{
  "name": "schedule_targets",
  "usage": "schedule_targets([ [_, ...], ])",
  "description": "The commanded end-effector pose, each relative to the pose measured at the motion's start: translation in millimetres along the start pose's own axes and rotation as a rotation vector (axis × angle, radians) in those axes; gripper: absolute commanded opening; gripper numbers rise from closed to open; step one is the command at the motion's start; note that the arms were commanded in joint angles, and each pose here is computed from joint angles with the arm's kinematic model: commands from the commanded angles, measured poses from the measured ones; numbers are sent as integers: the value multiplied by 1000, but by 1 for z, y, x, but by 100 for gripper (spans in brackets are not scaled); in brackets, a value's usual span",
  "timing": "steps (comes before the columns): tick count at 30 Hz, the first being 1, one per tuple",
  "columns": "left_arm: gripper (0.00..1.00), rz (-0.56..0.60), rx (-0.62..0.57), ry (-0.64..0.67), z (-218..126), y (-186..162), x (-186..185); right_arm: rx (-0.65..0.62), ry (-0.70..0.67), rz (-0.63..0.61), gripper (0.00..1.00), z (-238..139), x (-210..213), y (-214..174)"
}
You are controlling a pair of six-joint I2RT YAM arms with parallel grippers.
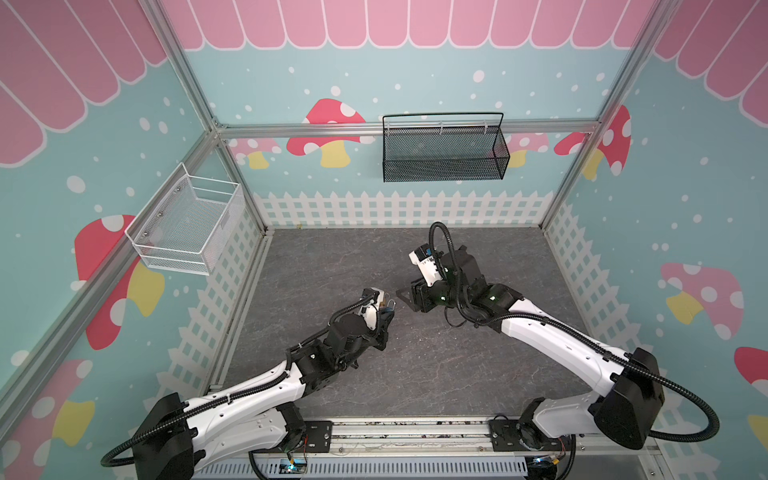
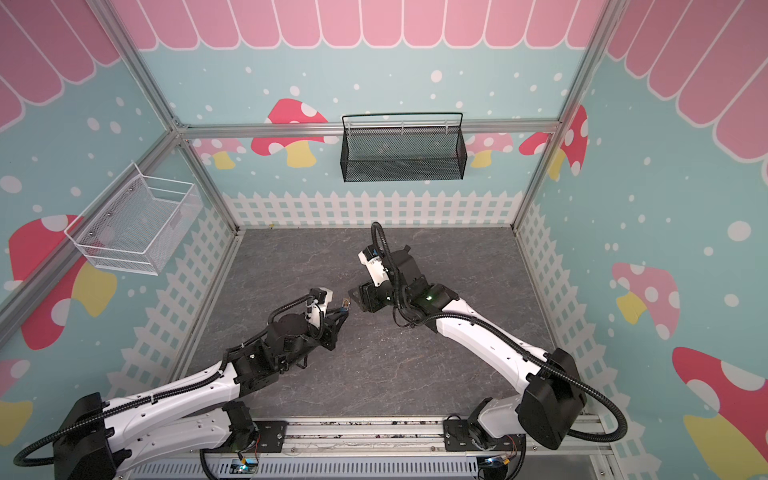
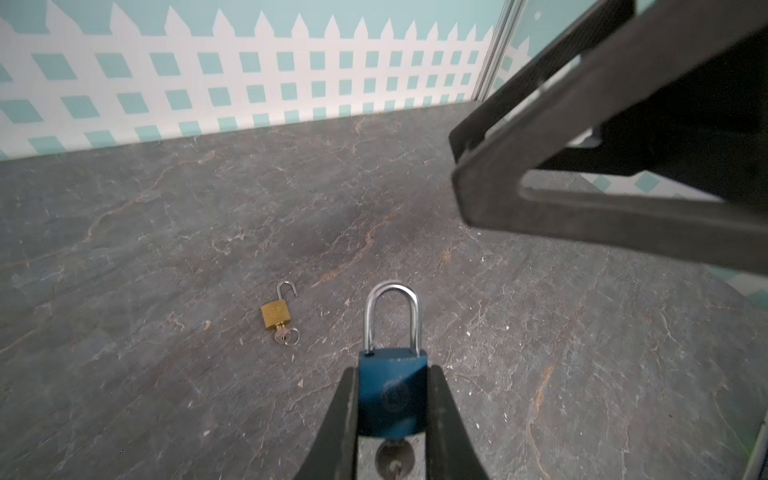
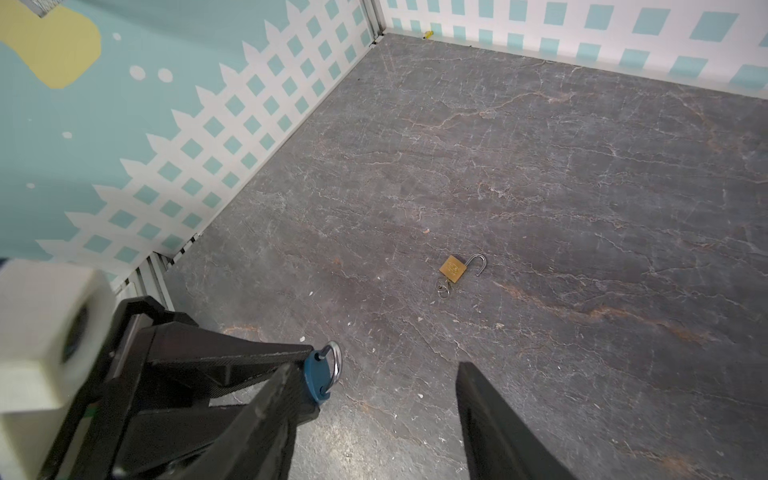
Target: Unlock with the key
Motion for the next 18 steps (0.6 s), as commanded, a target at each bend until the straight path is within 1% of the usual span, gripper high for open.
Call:
schedule_targets([
  [1,0,40,-96,15,1,18,0,28,-8,-78,64,2,7,2],
  [6,0,42,-92,30,2,16,1,64,-51,-98,64,15,6,4],
  [14,0,34,-95,41,-1,16,3,87,-128,-117,65,21,1,8],
  [18,0,37,-93,41,0,17,3,97,-143,-125,66,23,1,11],
])
Point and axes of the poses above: each gripper's point midway between its finger pads, its own z axis out along the fingers, its own x axis along the line the jaws close on, y = z × x, the point moved 7 cm from there along -z, back along the fingers, and after that the axes turned 13 degrees about z, right-handed, at the moved point
